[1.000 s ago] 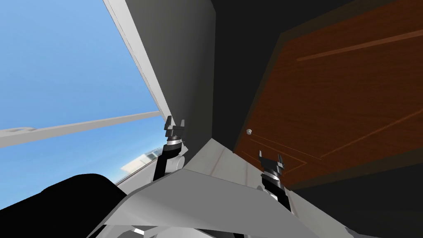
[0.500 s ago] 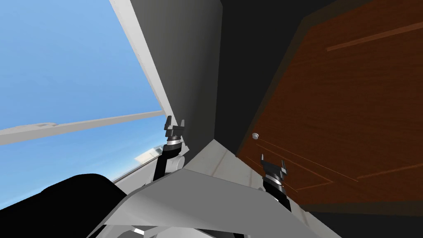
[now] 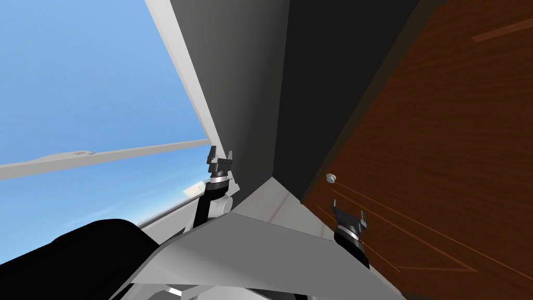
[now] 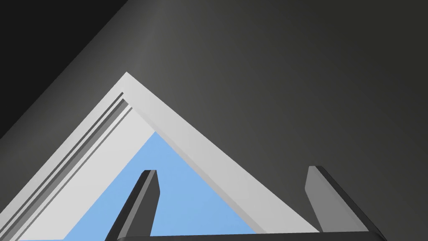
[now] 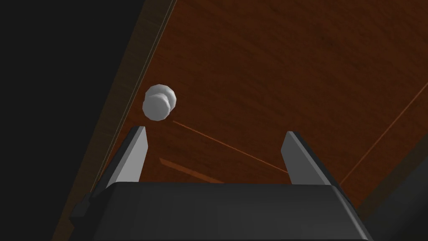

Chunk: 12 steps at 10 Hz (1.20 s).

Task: Pull the door open

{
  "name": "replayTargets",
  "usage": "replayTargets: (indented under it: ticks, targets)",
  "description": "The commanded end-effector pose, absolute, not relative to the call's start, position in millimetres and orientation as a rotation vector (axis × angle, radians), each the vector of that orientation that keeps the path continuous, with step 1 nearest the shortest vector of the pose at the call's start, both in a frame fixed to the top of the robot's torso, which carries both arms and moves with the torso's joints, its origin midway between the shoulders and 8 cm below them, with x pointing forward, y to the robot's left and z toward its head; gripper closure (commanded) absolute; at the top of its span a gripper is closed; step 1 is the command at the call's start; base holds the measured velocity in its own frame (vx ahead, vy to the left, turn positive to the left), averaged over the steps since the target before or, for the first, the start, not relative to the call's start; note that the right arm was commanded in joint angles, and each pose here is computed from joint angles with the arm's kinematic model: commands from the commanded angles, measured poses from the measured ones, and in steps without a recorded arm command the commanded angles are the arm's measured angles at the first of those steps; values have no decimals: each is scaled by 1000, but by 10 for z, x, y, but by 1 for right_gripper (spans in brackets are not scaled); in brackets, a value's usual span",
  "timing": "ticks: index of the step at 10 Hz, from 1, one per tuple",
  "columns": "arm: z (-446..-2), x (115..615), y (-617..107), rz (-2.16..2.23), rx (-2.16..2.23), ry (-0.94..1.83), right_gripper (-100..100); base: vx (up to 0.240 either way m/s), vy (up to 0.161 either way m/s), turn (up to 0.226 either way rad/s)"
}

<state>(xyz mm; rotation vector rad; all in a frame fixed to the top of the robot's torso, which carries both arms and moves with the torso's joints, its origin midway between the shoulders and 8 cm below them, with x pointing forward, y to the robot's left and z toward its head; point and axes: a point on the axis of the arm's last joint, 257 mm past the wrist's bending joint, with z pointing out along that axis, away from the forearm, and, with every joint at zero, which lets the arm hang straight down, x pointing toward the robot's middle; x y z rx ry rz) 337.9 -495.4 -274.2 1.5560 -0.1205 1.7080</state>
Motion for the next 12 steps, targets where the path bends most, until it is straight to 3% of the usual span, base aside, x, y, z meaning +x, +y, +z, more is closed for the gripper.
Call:
replayTargets:
  ticks: [1,12]
  targets:
    - [-2862,3297,-5049,1711,1579,-186,-100,91,-59,148]
    - [-3559,2795,-5471,1692,1660,-608,-100,71,-64,149]
